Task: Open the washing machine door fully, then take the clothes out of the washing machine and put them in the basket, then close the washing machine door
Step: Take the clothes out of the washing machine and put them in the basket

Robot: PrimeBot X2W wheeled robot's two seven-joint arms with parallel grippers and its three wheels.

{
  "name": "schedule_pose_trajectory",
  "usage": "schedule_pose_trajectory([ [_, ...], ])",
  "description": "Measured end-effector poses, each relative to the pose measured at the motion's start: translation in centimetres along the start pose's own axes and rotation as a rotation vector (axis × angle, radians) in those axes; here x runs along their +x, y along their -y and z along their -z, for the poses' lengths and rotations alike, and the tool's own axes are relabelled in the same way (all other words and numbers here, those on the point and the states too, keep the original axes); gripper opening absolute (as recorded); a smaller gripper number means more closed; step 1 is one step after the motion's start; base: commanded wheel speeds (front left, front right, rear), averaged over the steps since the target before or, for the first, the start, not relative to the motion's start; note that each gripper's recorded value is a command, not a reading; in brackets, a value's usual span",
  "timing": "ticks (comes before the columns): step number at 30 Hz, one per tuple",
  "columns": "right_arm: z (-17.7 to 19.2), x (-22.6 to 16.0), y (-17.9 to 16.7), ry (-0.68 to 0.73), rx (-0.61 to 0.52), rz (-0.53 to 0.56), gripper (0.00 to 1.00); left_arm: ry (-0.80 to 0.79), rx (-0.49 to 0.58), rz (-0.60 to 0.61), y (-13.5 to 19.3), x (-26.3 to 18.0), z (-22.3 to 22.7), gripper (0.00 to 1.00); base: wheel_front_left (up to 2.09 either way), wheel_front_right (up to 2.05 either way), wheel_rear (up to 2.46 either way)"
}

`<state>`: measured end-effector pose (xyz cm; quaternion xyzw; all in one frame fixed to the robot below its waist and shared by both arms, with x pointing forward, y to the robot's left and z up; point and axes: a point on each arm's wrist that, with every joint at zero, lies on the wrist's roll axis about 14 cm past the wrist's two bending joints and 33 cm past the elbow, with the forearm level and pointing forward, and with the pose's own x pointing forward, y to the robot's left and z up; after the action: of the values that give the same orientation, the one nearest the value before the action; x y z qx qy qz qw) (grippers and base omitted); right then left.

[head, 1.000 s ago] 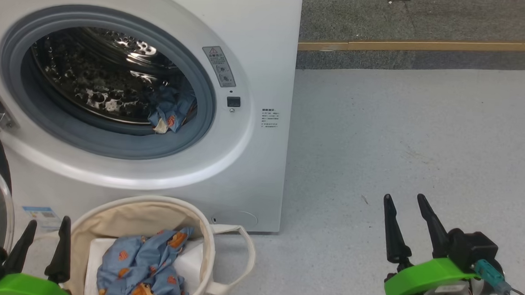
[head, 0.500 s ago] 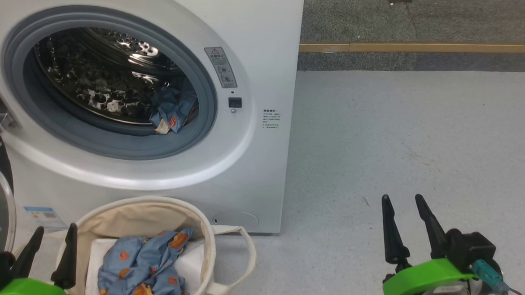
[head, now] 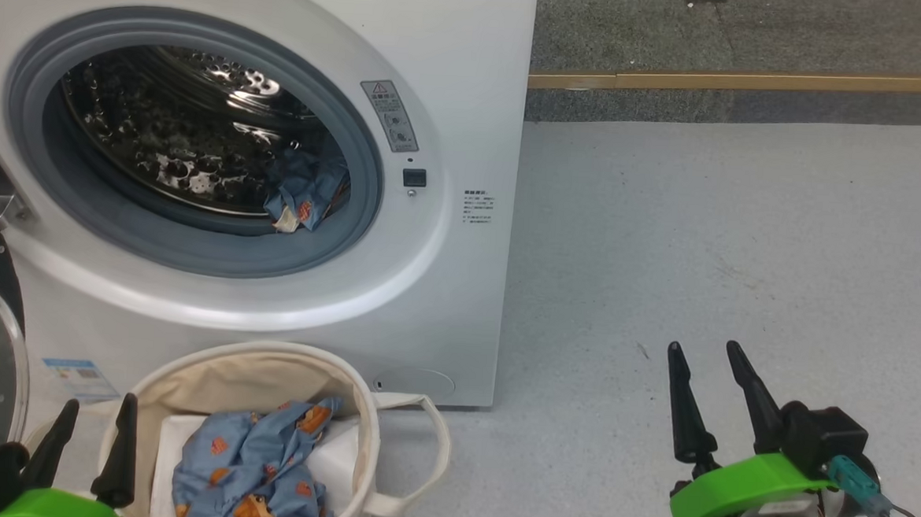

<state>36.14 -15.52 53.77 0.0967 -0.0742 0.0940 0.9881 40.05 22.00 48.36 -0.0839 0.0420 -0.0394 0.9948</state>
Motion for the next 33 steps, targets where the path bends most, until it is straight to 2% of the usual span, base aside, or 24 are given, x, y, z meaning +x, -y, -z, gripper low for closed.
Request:
schedule_pose_trajectory([
  [6,0.4,0.1,0.1,-0.012,0.002,0.001,1.00,0.000,-0.011,0.004,0.2,0.6,-0.1,1.00,0.00,0.00,0.00],
  [12,1.2,0.3,0.2,-0.034,0.006,0.005,1.00,0.006,-0.007,0.050,1.7,3.6,-1.7,1.00,0.00,0.00,0.00],
  [17,1.7,0.8,0.7,-0.050,0.006,0.015,1.00,-0.076,-0.014,0.096,3.3,6.5,-1.3,1.00,0.00,0.00,0.00],
  [20,2.0,1.6,1.0,-0.056,-0.003,0.016,1.00,-0.180,0.002,0.124,4.2,8.8,-0.3,1.00,0.00,0.00,0.00],
  [28,3.1,3.8,2.8,-0.077,-0.028,0.043,1.00,-0.275,0.002,0.192,7.3,16.5,-1.7,1.00,0.00,0.00,0.00],
  [33,4.4,4.6,4.2,-0.105,-0.042,0.070,1.00,-0.381,-0.018,0.190,7.7,19.9,0.1,1.00,0.00,0.00,0.00],
])
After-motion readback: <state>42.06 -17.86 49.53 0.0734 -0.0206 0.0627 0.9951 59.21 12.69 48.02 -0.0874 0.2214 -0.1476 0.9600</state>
